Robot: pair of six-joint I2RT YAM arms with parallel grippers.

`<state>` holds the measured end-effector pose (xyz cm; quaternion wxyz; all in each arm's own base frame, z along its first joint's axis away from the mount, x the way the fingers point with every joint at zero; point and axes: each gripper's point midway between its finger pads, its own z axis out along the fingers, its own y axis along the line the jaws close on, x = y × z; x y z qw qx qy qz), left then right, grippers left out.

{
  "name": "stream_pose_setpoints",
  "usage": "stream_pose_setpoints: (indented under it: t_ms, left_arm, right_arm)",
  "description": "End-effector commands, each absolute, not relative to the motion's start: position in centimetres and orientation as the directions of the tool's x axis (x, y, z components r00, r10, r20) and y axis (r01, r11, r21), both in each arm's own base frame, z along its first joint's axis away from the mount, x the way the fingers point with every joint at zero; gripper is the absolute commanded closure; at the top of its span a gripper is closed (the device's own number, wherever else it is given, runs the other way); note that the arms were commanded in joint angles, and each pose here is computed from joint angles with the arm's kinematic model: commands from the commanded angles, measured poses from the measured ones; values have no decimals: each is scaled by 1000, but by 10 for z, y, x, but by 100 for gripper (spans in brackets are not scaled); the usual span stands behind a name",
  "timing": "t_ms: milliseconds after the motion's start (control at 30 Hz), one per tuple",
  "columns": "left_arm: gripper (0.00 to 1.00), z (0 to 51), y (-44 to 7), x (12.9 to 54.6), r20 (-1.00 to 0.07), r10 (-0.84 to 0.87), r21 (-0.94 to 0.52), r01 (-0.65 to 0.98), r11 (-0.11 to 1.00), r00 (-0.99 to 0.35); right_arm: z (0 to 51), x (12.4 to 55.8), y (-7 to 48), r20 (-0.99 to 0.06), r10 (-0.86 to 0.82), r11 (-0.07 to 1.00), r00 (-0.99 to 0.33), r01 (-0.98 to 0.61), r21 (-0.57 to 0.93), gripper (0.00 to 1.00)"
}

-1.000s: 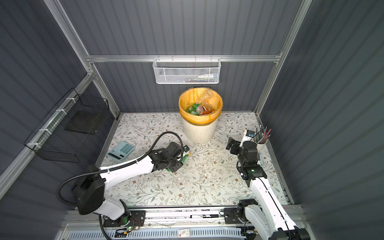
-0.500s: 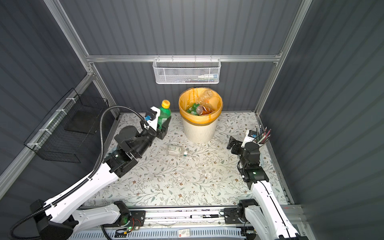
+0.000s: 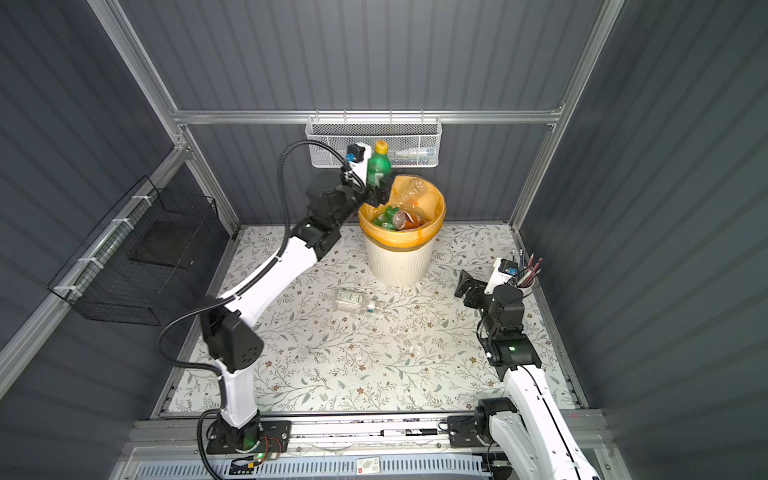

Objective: Throw the plastic bottles in the bin
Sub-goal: 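Lift the green bottle with the left gripper over the bin and release, then withdraw the left gripper while the right gripper reaches to the clear juice bottle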

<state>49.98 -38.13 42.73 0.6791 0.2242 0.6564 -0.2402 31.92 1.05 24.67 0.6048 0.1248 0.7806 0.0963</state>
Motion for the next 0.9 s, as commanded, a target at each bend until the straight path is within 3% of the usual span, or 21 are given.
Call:
stream_pose_setpoints:
  t_ms: [0, 133, 433, 600, 733, 867]
  left_arm:
    - [3, 423, -381, 483, -995, -22, -83, 653, 753, -101]
    - [0, 464, -356, 458, -995, -99, -57, 642, 765, 31]
    - [0, 460, -313, 418, -996, -69, -20, 592, 806, 61]
    - [0, 420, -284, 405, -1000, -11, -11, 513, 858, -3]
    - [0, 352, -250, 399, -991, 50, -2, 391, 920, -122]
    - [0, 297, -208, 386, -972, 49, -13, 262, 965, -229]
  right_arm:
    - [258, 318, 13, -922, 316, 949, -224, 58, 311, 1]
    - [256, 317, 13, -919, 324, 946, -223, 55, 320, 1]
    - [247, 321, 21, -912, 314, 948, -264, 25, 318, 1]
    - [245, 323, 34, -906, 311, 941, -289, -41, 336, 1]
    - [242, 327, 55, -897, 302, 925, -322, -127, 357, 1]
    - [237, 333, 96, -914, 180, 931, -363, -239, 277, 1]
